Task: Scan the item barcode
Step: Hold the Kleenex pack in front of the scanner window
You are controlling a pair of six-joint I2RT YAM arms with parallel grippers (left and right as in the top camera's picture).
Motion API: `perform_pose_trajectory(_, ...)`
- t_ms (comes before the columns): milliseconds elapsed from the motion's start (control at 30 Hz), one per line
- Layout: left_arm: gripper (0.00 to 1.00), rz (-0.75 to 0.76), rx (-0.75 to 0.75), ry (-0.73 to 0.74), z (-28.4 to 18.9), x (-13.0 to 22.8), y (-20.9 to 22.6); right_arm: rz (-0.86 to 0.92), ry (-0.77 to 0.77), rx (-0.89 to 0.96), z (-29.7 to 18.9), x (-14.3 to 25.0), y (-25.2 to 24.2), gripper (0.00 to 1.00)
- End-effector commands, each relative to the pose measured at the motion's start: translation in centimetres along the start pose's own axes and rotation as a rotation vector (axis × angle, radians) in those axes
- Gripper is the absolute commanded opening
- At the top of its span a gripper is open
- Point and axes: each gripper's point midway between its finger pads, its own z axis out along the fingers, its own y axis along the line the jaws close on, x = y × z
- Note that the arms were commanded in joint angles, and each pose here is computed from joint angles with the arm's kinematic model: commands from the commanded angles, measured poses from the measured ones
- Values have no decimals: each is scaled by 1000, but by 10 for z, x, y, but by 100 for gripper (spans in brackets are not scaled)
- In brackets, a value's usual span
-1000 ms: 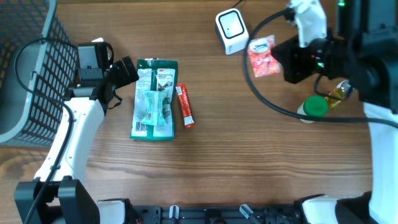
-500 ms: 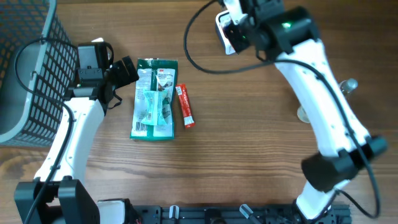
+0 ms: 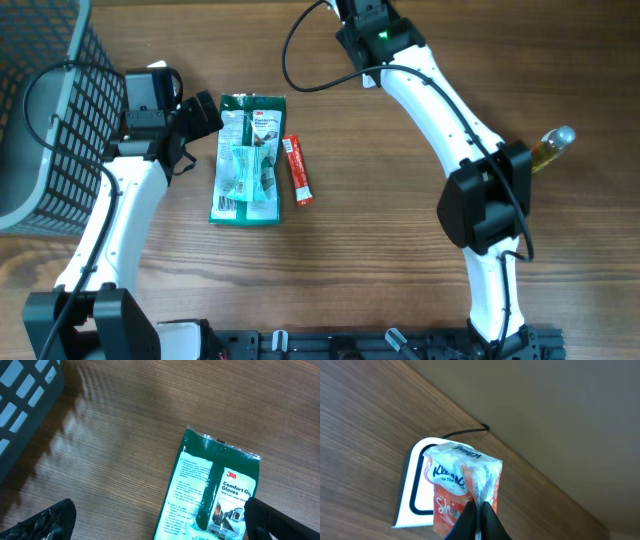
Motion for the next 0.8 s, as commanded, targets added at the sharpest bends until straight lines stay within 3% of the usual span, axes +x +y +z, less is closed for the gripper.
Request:
perform_pose_trajectory(0, 100, 5, -7, -16, -2, -5, 2, -38, 79, 42, 28, 22, 6, 4)
perform_pose_trajectory(200, 100, 5, -7, -16, -2, -5, 2, -54, 156, 132, 50, 43, 3, 4)
perform_pose_trajectory(500, 100, 5, -7, -15, -2, -5, 2, -4, 139, 148, 45, 39, -5, 4)
perform_pose_trajectory(633, 100, 5, -7, -16, -2, -5, 2, 107, 118, 159, 2, 29, -35, 4)
perform_pose_trajectory(767, 100, 5, -7, -16, -2, -5, 2, 247, 195, 40, -55, 51, -42, 4)
